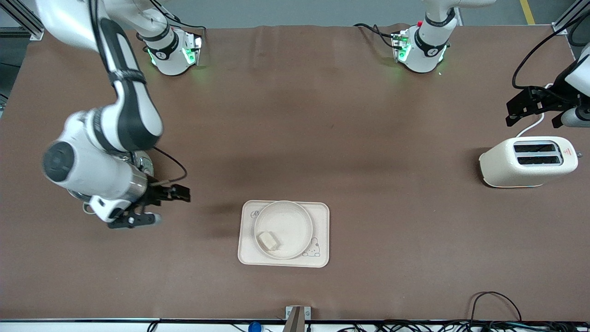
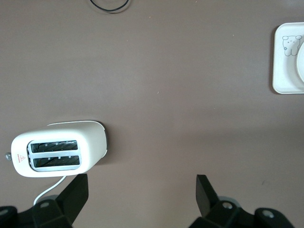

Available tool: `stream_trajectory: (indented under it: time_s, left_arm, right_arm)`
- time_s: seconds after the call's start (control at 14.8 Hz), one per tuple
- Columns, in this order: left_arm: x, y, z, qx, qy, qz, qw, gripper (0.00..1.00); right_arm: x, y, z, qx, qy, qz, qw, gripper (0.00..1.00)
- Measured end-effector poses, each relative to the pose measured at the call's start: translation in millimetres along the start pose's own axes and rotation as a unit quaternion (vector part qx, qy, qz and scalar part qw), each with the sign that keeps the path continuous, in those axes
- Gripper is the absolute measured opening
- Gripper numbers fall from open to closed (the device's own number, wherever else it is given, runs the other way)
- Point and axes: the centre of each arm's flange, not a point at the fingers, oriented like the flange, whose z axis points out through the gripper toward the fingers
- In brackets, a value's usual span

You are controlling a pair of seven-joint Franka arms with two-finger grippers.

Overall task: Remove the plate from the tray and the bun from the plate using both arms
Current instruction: 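Reach the right gripper toward the white plate rim on the tray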

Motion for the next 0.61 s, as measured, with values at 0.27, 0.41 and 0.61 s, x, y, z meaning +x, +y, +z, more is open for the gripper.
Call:
stream_trajectory:
  time_s: [0.27,0.41,0.61]
  left_arm:
    - [0.0,1.0,-0.3,0.000,0.000,0.001,1.000,1.00]
    - [0.0,2.2,-0.5,0.000,0.000,0.002,1.000,1.00]
    - [0.0,2.9,-0.7,0.000,0.001,0.003,1.000,1.00]
  right_arm:
    - [17.2,-17.1,71.4,0.031,0.005,0.045,0.998,0.96]
    - [21.4,-30.3,92.9,0.057,-0.004,0.060,0.997,0.75]
    - [26.5,-44.2,122.2,0.082,-0.017,0.085,0.993,0.61]
